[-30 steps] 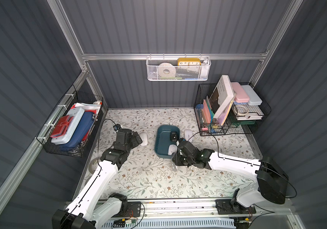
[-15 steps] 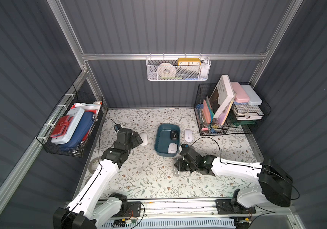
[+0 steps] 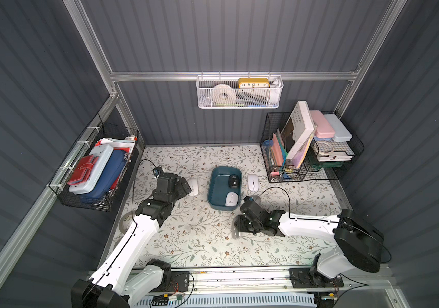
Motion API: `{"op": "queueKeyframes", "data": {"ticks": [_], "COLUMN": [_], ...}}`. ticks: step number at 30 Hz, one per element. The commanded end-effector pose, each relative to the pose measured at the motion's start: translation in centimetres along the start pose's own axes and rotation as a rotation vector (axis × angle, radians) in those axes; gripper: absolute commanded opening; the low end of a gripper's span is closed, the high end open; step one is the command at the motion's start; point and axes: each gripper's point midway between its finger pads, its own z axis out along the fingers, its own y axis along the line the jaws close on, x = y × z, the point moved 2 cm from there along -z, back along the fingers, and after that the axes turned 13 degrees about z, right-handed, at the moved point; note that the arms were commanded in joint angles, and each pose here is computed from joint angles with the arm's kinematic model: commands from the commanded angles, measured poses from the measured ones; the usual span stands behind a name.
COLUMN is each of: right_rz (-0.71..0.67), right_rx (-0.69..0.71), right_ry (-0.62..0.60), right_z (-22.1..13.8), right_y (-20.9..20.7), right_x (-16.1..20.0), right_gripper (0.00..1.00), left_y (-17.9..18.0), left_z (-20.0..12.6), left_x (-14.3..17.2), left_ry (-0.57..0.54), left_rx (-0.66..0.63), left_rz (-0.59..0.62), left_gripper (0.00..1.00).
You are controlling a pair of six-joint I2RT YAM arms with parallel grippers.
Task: Take out the mouse from the storage box
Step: Place the mouse at the center of the board, then pick up the mouse from the storage box.
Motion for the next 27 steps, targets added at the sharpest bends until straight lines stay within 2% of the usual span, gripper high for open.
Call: {"op": "queueKeyframes", "data": {"ticks": [1, 5, 8, 12, 16, 22, 27], "right_rz": [-0.001, -0.020, -0.044, -0.069, -0.076, -0.067, -0.061], "right_rx": [0.054, 0.084, 0.100, 0.113, 0.136, 0.134, 0.087], "right_ry": [-0.052, -0.079, -0.111, -0.192, -0.271, -0.334, -0.354], "right_z": [-0.7, -1.6, -2.8, -5.3, -7.5, -9.2, -9.9], "right_y": [-1.3, -1.6, -1.5, -1.3, -1.6, -1.9, -1.4], "right_x": [-0.8, -1.3, -1.9, -3.4, -4.6, -5.3, -5.5], "right_gripper": [0.47, 0.51, 0.52, 0.56, 0.58, 0.59, 0.60], "left_y": [-0.5, -2.5, -6.4, -13.4, -17.4, -19.0, -19.6], "left_z": [0.3, 0.8, 0.9, 1.4, 1.9, 4.1, 6.0], "left_x": [0.2, -0.2, -0.2, 2.0, 5.1, 8.1, 9.5], "left_ry": [0.009, 0.025, 0.061, 0.174, 0.268, 0.388, 0.450], "left_rx": [0.033, 0.117, 0.196, 0.279, 0.345, 0.340, 0.311], "left_rz": [0.026, 0.086, 0.197, 0.366, 0.460, 0.527, 0.560], "left_gripper": [0.99, 0.99, 0.99, 0.99, 0.99, 0.96, 0.92]}}
